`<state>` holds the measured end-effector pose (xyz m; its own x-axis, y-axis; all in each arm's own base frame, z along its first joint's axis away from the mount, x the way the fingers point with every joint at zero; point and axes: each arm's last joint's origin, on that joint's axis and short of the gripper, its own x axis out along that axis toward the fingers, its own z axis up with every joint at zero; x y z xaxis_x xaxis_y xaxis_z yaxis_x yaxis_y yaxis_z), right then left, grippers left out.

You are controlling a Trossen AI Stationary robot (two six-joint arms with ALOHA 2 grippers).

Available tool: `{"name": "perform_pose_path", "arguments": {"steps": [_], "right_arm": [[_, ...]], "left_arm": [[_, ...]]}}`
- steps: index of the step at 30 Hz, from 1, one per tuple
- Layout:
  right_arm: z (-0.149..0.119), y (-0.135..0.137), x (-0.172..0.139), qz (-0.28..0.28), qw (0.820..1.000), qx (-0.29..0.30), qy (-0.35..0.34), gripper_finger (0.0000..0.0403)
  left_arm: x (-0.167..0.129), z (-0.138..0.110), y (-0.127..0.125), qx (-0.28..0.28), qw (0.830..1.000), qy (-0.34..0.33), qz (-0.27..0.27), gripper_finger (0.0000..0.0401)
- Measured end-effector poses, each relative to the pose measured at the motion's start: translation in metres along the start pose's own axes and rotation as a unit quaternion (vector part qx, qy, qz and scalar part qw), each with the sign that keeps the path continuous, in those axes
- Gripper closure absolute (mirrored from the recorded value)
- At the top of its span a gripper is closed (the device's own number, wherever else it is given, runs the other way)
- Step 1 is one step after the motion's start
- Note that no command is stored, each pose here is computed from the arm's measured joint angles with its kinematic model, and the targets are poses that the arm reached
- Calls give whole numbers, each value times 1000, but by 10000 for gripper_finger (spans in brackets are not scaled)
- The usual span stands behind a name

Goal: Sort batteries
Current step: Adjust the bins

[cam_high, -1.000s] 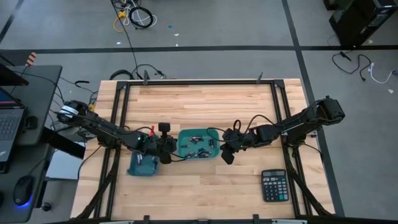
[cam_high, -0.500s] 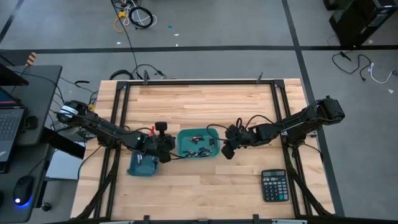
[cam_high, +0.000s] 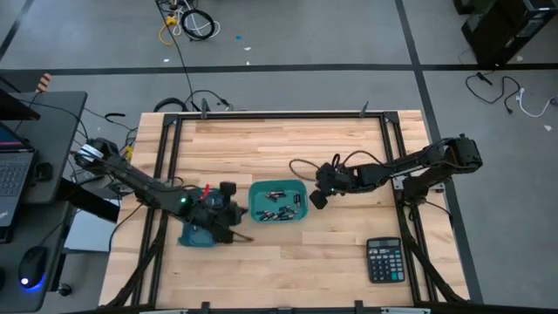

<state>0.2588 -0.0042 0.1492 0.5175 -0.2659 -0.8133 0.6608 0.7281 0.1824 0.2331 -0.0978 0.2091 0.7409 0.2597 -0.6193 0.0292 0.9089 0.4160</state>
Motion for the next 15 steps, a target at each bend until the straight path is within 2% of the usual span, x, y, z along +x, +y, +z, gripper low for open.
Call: {"name": "perform_pose_path", "arguments": {"steps": [2, 4, 6, 8, 11, 15], "right_arm": [[7, -9, 3, -13, 1000, 1, -5, 403], [15, -16, 5, -22, 1000, 0, -15, 403], [22, -22, 7, -24, 999, 0, -30, 403], [31, -27, 9, -21, 998, -3, -50, 403], [42, -30, 9, -13, 996, -5, -84, 403], [50, -33, 9, -7, 994, -7, -113, 403]], "left_arm": [[-5, 1, -9, 0, 996, -9, -84, 401], [-9, 0, -18, -13, 986, -8, -169, 401], [-9, -1, -26, -27, 977, -12, -211, 401], [-7, -3, -30, -34, 979, -21, -202, 401], [3, -4, -34, -45, 986, -43, -153, 401], [15, -12, -39, -34, 993, -22, -107, 401]]}}
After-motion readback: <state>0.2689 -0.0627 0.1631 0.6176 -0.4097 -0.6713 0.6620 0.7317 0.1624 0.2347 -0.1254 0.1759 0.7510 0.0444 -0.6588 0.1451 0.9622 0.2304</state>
